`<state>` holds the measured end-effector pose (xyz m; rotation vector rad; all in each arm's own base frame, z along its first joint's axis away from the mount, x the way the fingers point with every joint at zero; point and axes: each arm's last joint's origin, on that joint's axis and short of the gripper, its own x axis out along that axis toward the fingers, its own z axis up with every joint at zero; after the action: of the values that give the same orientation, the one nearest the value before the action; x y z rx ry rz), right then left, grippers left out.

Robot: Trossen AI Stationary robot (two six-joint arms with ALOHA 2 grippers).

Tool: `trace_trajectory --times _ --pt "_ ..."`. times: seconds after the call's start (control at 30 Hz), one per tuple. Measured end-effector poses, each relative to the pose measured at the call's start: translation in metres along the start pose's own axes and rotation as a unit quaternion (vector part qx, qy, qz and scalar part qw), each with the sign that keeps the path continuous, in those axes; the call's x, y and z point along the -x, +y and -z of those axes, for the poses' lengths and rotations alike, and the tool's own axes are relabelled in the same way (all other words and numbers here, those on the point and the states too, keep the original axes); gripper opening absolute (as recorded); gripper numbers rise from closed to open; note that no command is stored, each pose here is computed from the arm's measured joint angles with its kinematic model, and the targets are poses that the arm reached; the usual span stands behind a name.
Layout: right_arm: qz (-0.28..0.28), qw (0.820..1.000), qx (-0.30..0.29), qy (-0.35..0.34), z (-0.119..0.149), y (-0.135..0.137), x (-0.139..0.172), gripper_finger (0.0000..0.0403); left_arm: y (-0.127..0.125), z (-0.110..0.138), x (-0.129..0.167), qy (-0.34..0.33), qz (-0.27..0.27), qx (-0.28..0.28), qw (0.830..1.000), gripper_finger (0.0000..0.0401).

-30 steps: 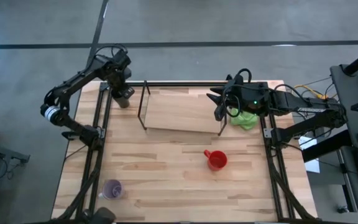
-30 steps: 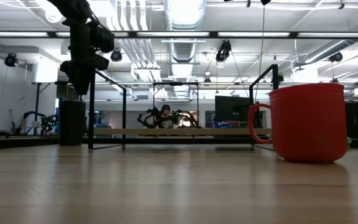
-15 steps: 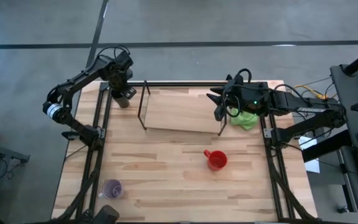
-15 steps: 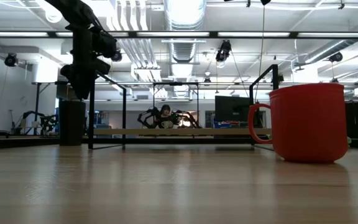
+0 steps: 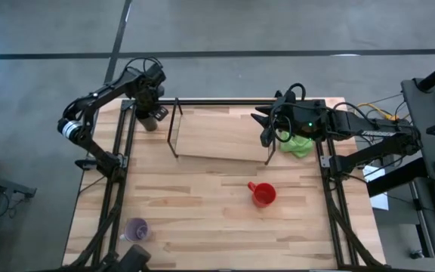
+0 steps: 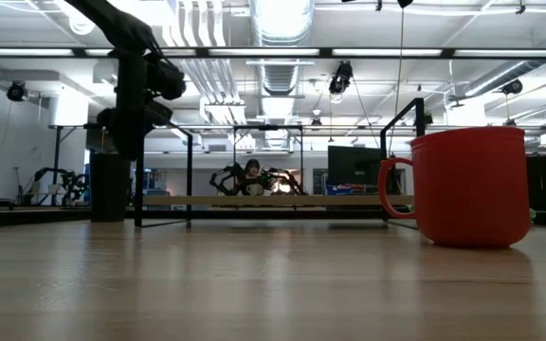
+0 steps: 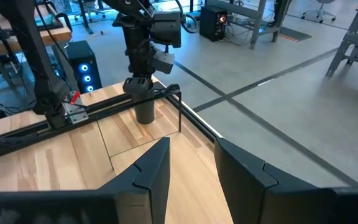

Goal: Stack small to large cups/mugs on shelf
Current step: Put the black cup on the shelf

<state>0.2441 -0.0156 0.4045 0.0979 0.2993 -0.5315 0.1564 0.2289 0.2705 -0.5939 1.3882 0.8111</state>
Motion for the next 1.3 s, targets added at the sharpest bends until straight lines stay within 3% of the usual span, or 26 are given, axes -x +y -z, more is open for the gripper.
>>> trace_trajectory --times 0.17,0.6,0.97,1.3 --pt "0.000 1.000 -0.007 0.000 0.000 0.000 0.000 0.0121 0.002 -0.001 -0.003 0.009 -0.035 -0.001 0.999 0.0128" --pt "0.000 1.000 -0.005 0.001 0.000 0.000 0.000 0.0121 0.001 -0.001 -0.003 0.009 -0.019 -0.005 1.000 0.0005" --pt "0.000 1.000 -0.003 0.001 0.000 0.000 0.000 0.0121 -0.001 0.005 0.005 0.019 -0.018 -0.011 1.000 0.0001" --pt "0.003 1.000 0.004 0.013 0.003 0.000 -0.001 0.0121 -0.005 0.032 0.052 -0.032 -0.019 -0.018 0.999 0.0000"
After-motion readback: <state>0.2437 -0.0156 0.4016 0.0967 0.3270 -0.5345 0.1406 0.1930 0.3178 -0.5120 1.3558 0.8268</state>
